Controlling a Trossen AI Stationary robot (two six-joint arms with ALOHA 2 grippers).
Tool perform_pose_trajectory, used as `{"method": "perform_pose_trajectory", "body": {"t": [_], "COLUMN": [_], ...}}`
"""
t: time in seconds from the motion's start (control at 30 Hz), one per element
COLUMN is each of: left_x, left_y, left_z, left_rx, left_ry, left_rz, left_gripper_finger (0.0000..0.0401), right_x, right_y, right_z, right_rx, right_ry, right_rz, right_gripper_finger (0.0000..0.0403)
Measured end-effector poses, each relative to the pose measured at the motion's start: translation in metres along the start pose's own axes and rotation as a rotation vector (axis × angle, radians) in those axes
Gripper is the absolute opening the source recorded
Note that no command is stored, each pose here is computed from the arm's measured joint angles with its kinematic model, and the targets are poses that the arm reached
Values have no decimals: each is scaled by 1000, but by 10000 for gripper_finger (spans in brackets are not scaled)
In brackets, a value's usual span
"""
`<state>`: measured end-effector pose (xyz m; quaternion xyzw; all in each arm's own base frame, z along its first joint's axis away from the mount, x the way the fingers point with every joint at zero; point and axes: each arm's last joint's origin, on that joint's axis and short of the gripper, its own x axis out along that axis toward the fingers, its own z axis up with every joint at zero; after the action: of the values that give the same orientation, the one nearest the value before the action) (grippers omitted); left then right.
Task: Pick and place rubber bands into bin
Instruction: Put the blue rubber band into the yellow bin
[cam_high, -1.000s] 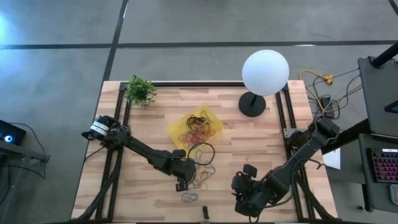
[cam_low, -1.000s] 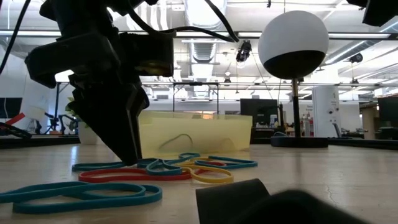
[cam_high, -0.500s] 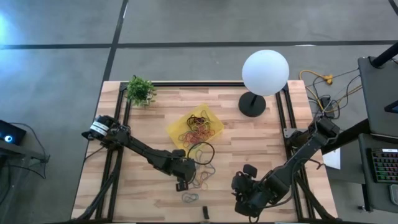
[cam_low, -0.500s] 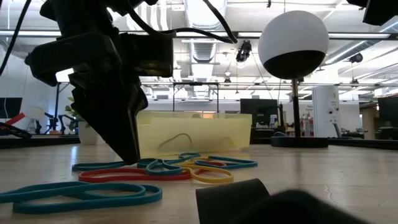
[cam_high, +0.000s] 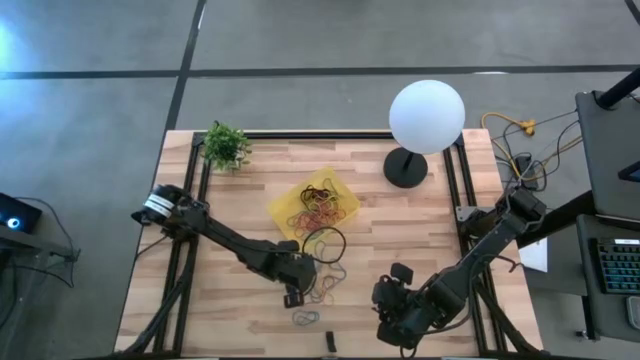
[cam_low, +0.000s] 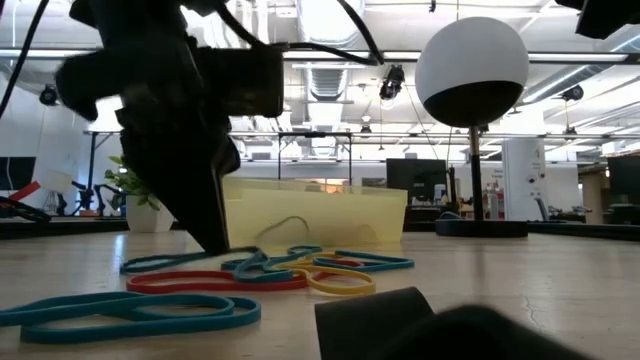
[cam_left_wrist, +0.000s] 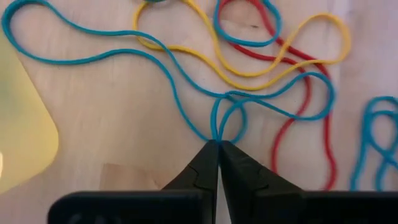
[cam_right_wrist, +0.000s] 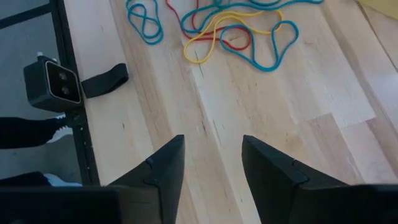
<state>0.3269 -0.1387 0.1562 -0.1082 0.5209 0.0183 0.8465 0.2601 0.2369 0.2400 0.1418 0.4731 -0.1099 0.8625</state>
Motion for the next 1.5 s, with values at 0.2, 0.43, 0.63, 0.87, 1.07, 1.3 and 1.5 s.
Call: {"method": "perform_pose_trajectory", "body": {"t": [0.2, 0.43, 0.63, 0.87, 1.07, 1.3, 1.5], "left_x": [-25, -67, -106, -118, -106, -96, -91], "left_y": [-4, -2, 8, 46, 86, 122, 131], "left_z": [7, 16, 20, 31, 37, 34, 28], "left_rx": [-4, -15, -9, 12, 28, -15, -10], "left_ry": [-66, -210, -357, -385, -309, -232, -191], "left_rz": [-39, -39, 40, 249, 328, 368, 356], "left_gripper_finger": [0, 0, 0, 0, 0, 2, 43], "right_x": [0, 3, 6, 7, 7, 7, 7], "right_y": [0, -3, -5, -5, -5, -4, -4], "right_z": [0, -3, -6, -6, -5, -5, -4], "right_rx": [-1, -6, -9, 3, 60, 103, 108], "right_ry": [0, 7, 13, 8, -18, -23, -29], "right_rz": [-3, -15, -26, -25, -28, -18, -19], "right_gripper_finger": [140, 132, 127, 129, 121, 123, 118]}}
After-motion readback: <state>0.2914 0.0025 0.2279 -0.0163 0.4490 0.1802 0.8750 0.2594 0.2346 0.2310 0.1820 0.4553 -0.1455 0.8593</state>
